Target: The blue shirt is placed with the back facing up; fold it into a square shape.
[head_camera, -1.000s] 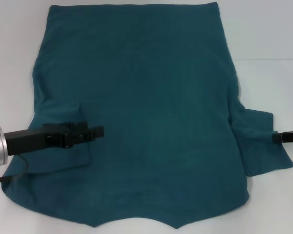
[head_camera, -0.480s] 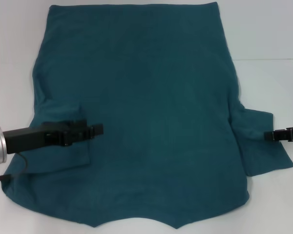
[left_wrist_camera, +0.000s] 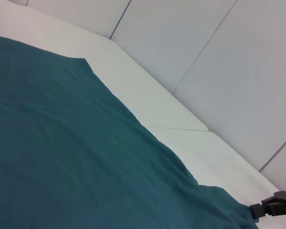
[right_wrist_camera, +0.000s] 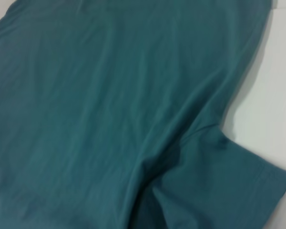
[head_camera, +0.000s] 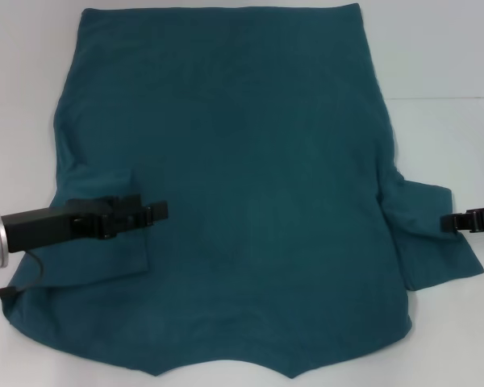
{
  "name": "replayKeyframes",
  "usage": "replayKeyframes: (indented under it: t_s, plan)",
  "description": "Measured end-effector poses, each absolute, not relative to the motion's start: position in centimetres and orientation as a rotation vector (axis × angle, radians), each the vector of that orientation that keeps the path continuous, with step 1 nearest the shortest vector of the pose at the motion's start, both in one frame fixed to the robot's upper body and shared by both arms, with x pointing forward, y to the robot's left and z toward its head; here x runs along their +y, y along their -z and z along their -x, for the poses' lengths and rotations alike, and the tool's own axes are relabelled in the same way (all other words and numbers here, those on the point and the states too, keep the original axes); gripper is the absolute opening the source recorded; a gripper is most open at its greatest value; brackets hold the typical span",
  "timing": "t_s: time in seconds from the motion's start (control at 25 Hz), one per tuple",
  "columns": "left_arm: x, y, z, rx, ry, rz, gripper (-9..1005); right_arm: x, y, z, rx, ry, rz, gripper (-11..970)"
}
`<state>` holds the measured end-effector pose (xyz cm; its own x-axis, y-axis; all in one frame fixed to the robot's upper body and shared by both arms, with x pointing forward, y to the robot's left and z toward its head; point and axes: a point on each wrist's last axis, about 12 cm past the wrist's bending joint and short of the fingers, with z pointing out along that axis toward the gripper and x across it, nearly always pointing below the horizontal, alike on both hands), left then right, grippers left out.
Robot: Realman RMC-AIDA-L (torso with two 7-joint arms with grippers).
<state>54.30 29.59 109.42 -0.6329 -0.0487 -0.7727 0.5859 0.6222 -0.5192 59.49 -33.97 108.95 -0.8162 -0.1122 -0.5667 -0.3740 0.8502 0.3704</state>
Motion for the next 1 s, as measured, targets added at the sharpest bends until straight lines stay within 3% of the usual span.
replayKeyframes:
  t_s: [0.4,1.0]
  plan:
    - [29.6,-109.4,-54.3,2.052,1.016,-0.42,722,-34.0,-109.0,-59.5,2.488,-0.647,0.335,-1]
    - [29.8,-109.4,-54.1,2.037,1.025,-0.402,721,-36.7,-112.4,-58.9,2.404,-0.659,0.246,-1]
